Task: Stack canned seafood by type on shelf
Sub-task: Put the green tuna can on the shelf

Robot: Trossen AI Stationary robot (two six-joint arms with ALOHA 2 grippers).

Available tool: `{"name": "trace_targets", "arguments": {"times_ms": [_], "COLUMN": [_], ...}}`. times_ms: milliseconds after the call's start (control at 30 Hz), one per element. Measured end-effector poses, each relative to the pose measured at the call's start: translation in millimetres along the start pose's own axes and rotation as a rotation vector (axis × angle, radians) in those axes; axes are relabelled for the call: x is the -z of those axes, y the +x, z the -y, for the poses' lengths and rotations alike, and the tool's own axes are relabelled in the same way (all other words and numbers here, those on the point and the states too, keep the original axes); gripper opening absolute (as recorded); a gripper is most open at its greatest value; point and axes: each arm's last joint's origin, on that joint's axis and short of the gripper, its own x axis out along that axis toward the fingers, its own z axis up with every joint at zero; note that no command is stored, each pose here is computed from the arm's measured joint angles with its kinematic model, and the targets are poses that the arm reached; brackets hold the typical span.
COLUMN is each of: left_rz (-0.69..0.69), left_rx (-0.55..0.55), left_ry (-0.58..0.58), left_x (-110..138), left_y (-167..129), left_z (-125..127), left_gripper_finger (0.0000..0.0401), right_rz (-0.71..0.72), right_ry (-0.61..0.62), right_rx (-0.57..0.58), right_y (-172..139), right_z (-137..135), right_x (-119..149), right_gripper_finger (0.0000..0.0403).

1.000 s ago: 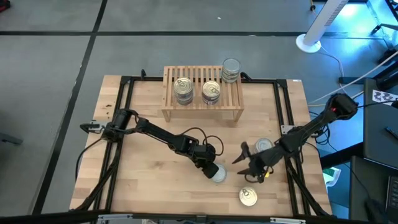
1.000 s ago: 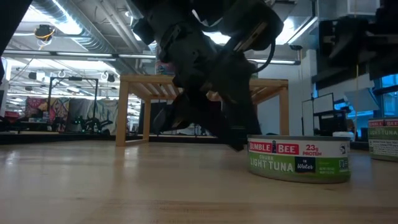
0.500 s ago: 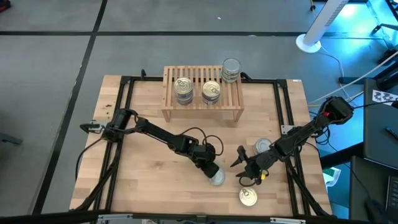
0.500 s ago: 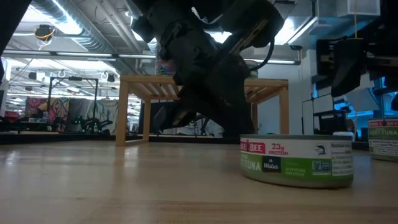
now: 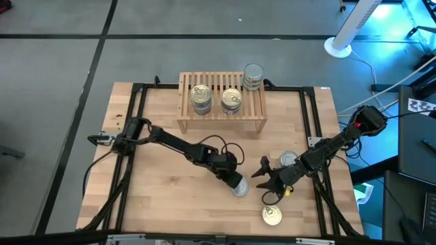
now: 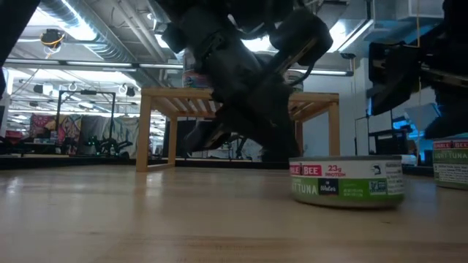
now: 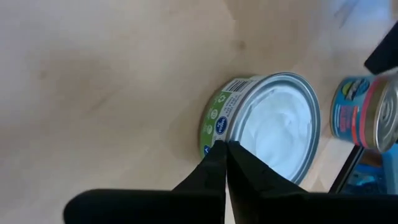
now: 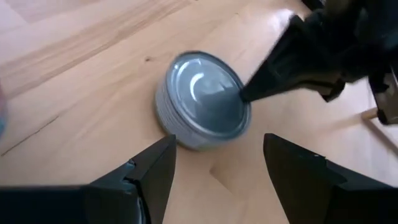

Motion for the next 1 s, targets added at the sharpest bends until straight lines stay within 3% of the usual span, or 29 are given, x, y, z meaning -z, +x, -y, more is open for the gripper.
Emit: {"name": "trace_targets", "arguments": {"times_ms": [433, 600, 1000], "left_rz": [0.044, 0.054, 0.053], "left_rx": [0.007, 0.008, 0.046], "left_ry": [-0.075, -0.089, -0.098], "left_x": [-25, -31, -40], "left_y": [-2, -3, -4], "left_z": [-9, -12, -13], "left_gripper_finger": [0.0000, 0.0000, 0.0000], "right_rz": [-0.057, -0.084, -0.080], "right_ry": [-0.134, -0.141, -0.141], "right_rx": [-0.014, 0.040, 0.038], "right_y": [0, 0, 0], "right_z": [-2, 0, 0], "right_x": [5, 6, 6], "right_gripper_finger": [0.0244, 0.0244, 0.0244]}}
